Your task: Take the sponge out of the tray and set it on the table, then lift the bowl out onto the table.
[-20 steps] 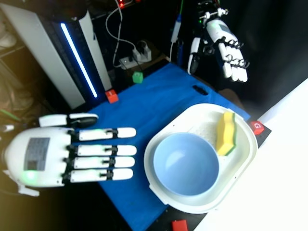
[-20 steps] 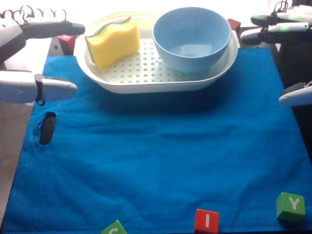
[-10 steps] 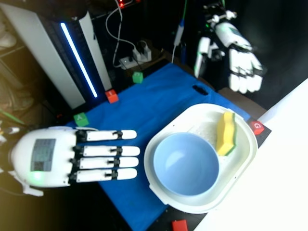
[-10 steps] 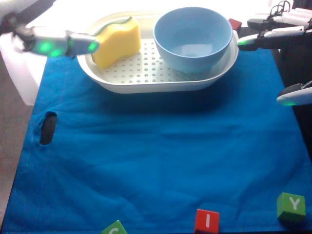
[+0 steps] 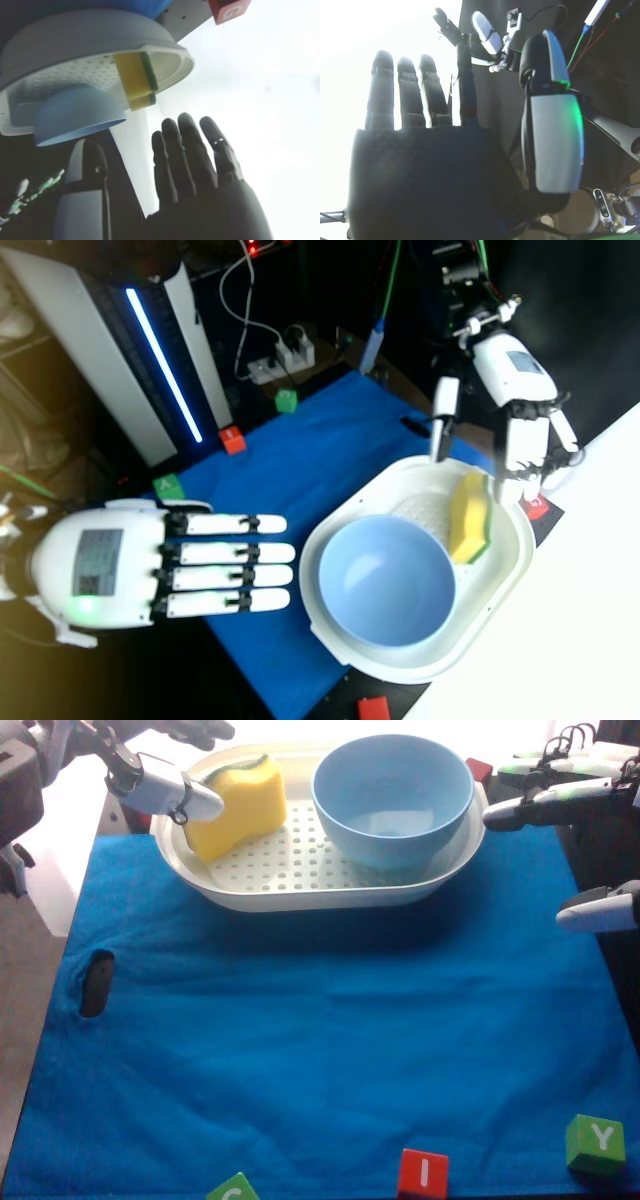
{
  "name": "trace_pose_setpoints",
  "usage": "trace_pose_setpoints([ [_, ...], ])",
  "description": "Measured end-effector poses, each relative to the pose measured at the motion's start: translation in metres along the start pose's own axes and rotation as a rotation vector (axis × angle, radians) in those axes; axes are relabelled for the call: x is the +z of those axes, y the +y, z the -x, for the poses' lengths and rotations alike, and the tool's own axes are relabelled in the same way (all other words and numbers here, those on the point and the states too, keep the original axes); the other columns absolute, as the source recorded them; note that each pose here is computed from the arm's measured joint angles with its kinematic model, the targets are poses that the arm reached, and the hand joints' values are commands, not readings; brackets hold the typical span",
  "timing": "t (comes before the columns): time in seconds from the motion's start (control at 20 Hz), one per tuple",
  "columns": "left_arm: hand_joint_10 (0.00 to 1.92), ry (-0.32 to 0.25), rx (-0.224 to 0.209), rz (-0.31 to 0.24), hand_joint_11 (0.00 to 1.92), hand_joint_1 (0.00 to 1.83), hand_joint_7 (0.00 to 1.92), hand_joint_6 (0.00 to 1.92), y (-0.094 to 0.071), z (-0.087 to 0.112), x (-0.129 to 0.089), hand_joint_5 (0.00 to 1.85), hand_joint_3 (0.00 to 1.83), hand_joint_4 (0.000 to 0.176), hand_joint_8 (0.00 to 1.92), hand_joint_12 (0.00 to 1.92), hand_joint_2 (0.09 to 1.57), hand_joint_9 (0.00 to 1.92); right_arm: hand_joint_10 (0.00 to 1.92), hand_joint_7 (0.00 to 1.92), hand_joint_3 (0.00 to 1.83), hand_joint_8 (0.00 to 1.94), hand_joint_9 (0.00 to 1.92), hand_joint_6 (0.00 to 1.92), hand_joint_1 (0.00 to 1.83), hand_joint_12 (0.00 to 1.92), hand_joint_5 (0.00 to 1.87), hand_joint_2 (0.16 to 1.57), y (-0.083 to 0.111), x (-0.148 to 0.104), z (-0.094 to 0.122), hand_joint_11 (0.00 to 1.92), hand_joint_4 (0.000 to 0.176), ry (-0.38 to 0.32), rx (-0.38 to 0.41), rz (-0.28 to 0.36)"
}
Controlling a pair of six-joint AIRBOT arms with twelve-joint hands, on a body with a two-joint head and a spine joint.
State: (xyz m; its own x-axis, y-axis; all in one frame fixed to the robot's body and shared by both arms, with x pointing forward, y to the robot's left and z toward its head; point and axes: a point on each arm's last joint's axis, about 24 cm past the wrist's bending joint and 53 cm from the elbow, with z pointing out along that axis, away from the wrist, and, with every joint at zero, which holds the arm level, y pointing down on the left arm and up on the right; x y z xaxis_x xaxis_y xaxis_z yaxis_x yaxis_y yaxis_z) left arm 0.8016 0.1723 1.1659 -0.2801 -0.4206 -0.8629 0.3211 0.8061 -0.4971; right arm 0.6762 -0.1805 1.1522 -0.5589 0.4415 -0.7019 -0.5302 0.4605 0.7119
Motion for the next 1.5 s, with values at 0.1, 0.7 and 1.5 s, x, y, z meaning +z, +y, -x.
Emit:
trace_pose_setpoints([
  [0.1, 0.02, 0.008, -0.006, 0.009, 0.01, 0.9, 0.84, 0.01, 0.001, -0.005, 0.006, 0.73, 0.0, 0.034, 0.01, 1.28, 1.02, 0.75, 0.0, 0.11, 0.01, 0.0, 0.03, 0.01, 0.79, 0.03, 0.43, 1.12, 0.0, 0.0, 0.0, 0.05, 0.084, 0.0, 0.002, 0.0],
  [0.7, 1.33, 0.003, -0.041, -0.013, 0.69, 1.37, 0.88, 0.87, -0.012, -0.013, 0.015, 0.89, 0.0, 0.0, 1.18, 1.16, 1.15, 0.87, 0.01, 0.17, 0.0, 0.0, 0.09, 0.01, 0.79, 0.11, 0.58, 1.23, 0.0, 0.001, -0.002, 0.13, 0.083, 0.002, 0.004, 0.002],
  [1.5, 0.22, -0.06, -0.019, -0.102, 0.42, 1.1, 0.93, 0.02, -0.034, 0.005, -0.004, 0.89, 0.0, 0.0, 0.07, 1.01, 0.94, 0.82, 0.0, 0.19, 0.0, 0.0, 0.07, 0.0, 0.84, 0.45, 0.6, 1.25, 0.001, 0.002, -0.004, 0.0, 0.121, 0.005, 0.008, 0.004],
])
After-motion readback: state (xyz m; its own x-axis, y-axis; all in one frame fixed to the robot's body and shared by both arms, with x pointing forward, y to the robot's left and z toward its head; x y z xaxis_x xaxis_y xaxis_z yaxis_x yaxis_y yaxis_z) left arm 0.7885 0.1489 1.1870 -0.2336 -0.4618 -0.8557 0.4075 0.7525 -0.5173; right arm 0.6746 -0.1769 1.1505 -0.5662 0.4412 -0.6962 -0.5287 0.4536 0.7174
